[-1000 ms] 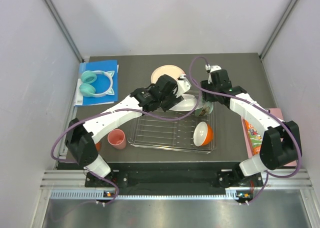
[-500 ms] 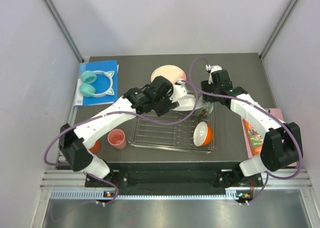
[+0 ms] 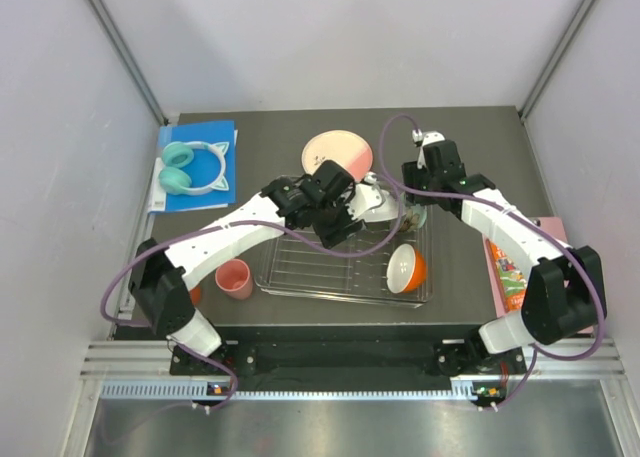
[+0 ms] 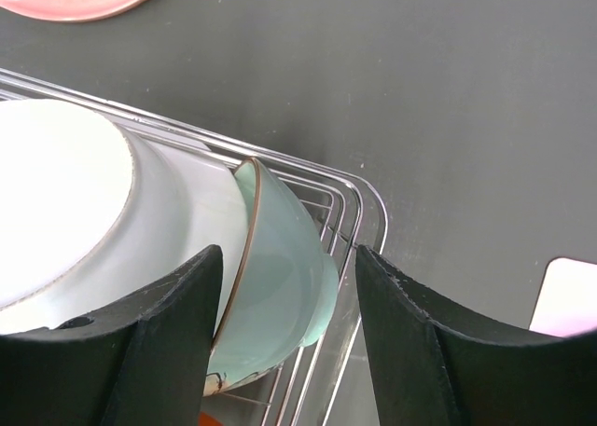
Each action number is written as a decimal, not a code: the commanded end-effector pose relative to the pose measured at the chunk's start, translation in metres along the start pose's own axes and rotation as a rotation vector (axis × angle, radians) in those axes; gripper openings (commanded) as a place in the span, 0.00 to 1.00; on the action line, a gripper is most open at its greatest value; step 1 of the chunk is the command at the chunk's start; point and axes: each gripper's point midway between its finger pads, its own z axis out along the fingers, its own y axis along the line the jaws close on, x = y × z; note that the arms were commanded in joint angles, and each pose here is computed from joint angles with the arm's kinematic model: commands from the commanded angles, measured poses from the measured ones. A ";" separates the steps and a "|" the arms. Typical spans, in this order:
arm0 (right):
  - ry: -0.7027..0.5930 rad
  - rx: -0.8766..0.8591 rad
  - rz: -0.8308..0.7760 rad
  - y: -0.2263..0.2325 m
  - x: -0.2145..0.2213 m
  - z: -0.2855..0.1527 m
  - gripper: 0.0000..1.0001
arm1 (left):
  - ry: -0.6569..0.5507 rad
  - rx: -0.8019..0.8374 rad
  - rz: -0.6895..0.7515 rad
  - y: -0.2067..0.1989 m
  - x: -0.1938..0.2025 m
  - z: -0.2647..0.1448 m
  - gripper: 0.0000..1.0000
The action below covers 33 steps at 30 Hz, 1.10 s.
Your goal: Load the mixed dishes into the dish rack
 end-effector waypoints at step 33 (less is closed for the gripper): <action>-0.114 -0.066 0.101 0.004 0.026 -0.030 0.53 | -0.085 -0.238 -0.332 0.111 -0.028 0.062 0.70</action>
